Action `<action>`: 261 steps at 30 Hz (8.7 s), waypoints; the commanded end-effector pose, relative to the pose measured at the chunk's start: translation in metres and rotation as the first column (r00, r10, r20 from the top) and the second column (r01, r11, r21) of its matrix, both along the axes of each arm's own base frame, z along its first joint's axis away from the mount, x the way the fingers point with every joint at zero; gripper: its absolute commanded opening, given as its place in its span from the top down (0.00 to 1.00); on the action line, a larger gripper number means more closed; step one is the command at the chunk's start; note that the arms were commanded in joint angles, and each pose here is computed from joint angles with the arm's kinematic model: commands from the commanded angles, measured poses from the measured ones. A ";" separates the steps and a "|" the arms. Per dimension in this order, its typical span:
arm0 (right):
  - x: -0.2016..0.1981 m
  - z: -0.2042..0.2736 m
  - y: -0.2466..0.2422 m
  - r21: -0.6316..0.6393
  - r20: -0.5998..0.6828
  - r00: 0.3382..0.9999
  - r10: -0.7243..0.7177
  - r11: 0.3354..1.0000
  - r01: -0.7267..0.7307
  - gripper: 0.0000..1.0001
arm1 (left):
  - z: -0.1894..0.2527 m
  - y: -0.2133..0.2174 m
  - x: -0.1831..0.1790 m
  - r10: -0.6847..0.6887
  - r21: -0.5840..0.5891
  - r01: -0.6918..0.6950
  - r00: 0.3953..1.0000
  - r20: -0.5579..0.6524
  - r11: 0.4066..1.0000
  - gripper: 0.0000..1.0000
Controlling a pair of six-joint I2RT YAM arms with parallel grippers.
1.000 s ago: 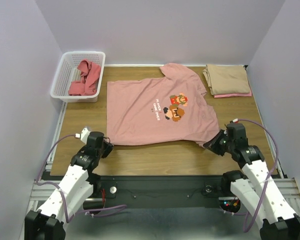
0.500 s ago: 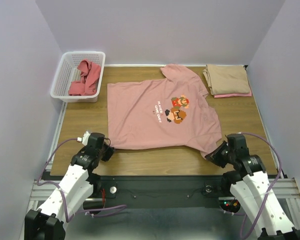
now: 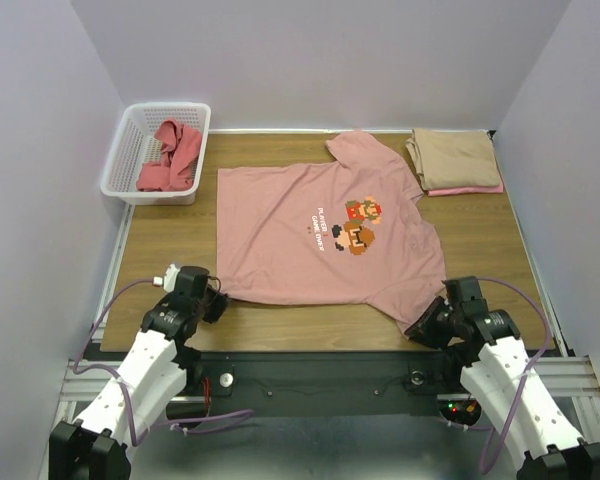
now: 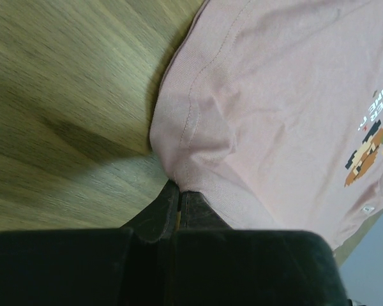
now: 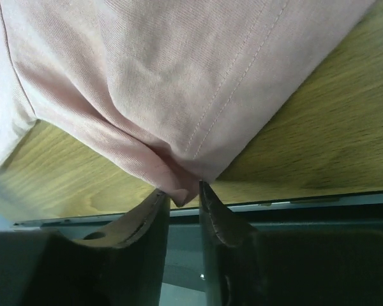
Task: Fold and stack the t-shirts
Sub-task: Flatten the tshirt out, then fold the tshirt
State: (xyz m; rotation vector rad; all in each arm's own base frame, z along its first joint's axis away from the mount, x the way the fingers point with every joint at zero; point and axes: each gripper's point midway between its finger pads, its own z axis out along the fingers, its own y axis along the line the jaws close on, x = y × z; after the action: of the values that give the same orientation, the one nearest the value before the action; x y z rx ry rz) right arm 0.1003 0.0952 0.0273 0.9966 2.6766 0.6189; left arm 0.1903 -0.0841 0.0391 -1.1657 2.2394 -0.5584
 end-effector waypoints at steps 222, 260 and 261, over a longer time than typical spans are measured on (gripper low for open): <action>0.089 0.013 -0.038 -0.311 0.224 0.961 -0.164 0.922 0.230 1.00 | 0.002 0.016 0.010 0.027 0.244 0.001 0.993 -0.112 0.970 1.00; 0.042 0.121 -0.057 -0.257 0.312 0.931 -0.190 0.926 0.275 0.99 | 0.029 -0.003 0.000 -0.042 0.116 0.049 0.997 -0.067 0.992 1.00; 0.045 0.117 -0.056 -0.267 0.308 0.935 -0.178 0.927 0.264 1.00 | 0.031 -0.001 0.002 -0.040 0.128 0.048 0.997 -0.065 0.991 1.00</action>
State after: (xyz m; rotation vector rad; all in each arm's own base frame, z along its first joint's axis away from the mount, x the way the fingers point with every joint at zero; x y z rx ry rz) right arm 0.1252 0.0323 0.1504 1.0576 2.2851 0.2489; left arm 0.1857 -0.0923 0.0666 -1.0717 2.3403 -0.4505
